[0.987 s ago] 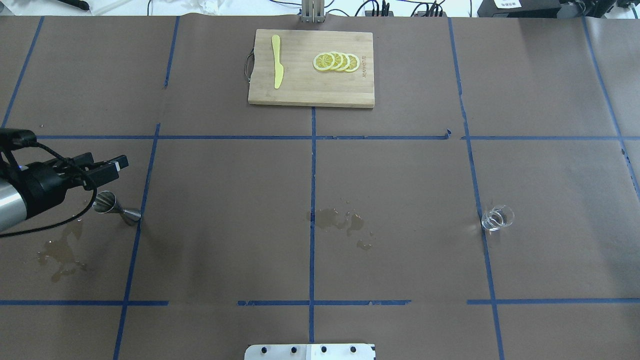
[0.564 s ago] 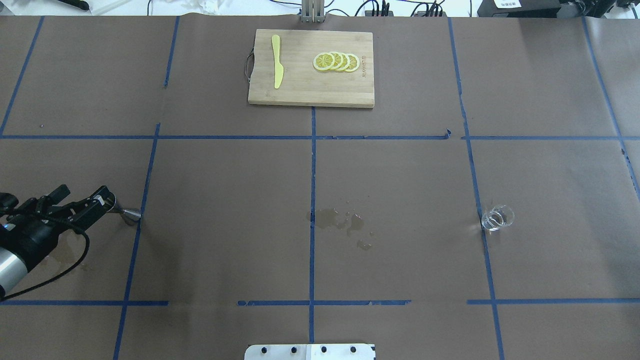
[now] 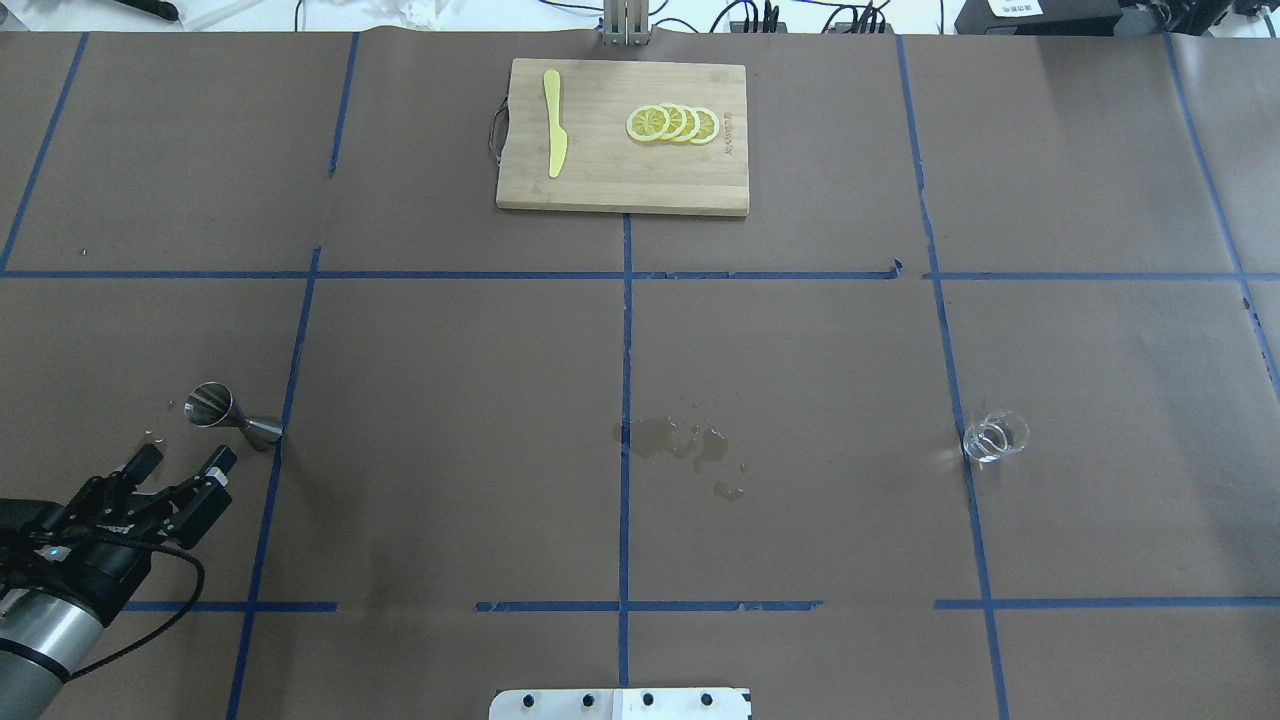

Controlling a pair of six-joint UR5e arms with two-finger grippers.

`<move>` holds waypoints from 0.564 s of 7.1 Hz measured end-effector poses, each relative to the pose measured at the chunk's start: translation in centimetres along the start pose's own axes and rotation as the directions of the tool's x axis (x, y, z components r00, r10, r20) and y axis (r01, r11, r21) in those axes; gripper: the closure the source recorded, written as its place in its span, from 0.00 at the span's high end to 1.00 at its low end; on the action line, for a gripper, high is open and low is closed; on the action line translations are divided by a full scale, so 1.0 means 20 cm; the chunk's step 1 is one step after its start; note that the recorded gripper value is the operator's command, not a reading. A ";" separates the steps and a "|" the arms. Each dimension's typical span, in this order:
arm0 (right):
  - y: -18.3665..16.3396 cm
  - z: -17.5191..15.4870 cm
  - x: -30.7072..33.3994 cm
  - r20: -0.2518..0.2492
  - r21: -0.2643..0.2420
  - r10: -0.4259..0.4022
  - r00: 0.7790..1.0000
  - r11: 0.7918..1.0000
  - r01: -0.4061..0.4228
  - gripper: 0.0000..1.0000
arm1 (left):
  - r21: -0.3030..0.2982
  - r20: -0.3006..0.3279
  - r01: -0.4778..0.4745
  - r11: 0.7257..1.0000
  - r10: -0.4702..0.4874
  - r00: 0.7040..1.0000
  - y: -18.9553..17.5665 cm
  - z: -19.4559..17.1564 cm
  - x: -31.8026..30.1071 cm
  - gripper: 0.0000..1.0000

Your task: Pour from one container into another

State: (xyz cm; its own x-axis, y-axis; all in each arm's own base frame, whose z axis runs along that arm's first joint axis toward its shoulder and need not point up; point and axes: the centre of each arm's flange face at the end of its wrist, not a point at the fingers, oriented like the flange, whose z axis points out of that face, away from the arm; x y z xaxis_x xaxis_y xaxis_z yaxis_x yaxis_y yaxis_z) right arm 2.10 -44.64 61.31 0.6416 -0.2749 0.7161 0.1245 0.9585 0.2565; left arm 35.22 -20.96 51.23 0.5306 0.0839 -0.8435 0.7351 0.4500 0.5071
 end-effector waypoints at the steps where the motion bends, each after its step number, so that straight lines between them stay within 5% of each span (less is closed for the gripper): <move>1: 0.00 0.00 0.00 -0.001 0.000 0.000 1.000 1.000 0.000 1.00 | 0.025 0.003 -0.054 0.998 0.054 0.999 0.06 0.02 0.01 0.98; 4: 0.00 0.00 0.00 -0.001 -0.002 0.001 1.000 1.000 -0.001 1.00 | 0.065 0.018 -0.165 0.984 0.164 0.986 0.21 0.08 0.06 0.98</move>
State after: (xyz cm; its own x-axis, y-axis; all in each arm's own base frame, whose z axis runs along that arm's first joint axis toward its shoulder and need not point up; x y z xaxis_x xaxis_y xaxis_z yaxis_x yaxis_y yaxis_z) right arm 2.11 -44.64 61.43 0.6429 -0.2734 0.7155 0.1247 0.9590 0.2544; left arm 39.64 -20.45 52.70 0.6513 0.1403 -0.7457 0.6634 0.3717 0.6494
